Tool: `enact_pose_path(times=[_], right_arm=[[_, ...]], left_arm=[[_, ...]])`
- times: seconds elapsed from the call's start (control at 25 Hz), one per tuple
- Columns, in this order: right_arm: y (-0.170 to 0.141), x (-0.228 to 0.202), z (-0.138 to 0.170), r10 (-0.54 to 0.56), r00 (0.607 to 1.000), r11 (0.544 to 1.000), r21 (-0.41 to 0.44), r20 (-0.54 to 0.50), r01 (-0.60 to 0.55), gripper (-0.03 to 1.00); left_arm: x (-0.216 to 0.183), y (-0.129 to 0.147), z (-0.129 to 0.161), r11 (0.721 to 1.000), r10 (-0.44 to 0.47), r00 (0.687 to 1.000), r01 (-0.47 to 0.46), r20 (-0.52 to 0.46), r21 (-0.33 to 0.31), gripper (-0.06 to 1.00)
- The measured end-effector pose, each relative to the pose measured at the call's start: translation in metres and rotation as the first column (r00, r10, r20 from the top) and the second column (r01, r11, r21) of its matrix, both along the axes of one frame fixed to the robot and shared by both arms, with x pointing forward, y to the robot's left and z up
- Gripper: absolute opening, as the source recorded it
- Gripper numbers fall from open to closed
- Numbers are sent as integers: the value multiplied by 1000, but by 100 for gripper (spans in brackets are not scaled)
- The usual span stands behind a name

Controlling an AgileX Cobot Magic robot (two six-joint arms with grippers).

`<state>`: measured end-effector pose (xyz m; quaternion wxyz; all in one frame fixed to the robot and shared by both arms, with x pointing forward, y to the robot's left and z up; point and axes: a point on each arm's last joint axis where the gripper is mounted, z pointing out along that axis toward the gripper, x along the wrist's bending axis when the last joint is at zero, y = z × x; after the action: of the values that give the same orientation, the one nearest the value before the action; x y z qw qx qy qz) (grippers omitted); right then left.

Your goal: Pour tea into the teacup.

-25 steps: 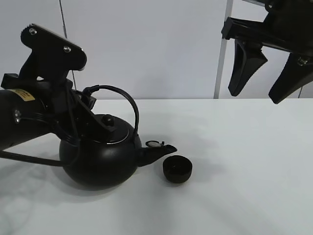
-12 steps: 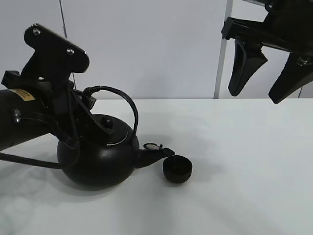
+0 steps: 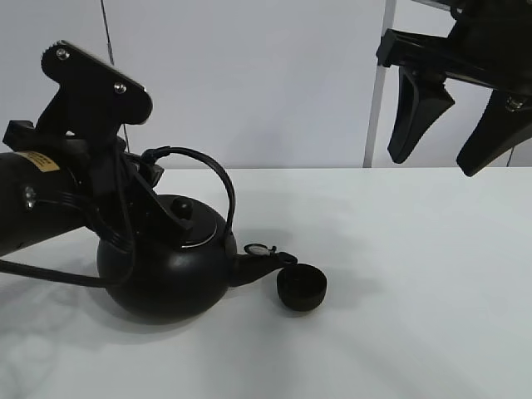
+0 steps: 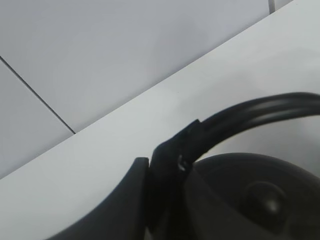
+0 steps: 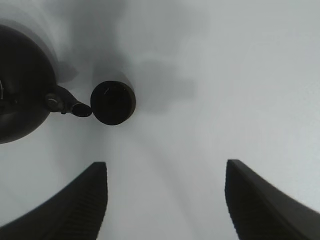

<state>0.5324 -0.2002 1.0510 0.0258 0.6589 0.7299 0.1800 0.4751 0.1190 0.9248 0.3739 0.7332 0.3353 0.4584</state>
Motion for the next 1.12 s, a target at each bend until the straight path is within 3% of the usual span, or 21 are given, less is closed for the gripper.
enact_pose_path(times=[0.96,1.12], right_arm=[[0,0,0,0,1000,1000,-1,-1,0,46],[0,0,0,0,1000,1000,-1,-1,0,46]], left_arm=[[-1,0,-2,999,-15,1000,15,-14,30,11],[-1,0,-2,1000,9,1000,-10,-27,-13,11]])
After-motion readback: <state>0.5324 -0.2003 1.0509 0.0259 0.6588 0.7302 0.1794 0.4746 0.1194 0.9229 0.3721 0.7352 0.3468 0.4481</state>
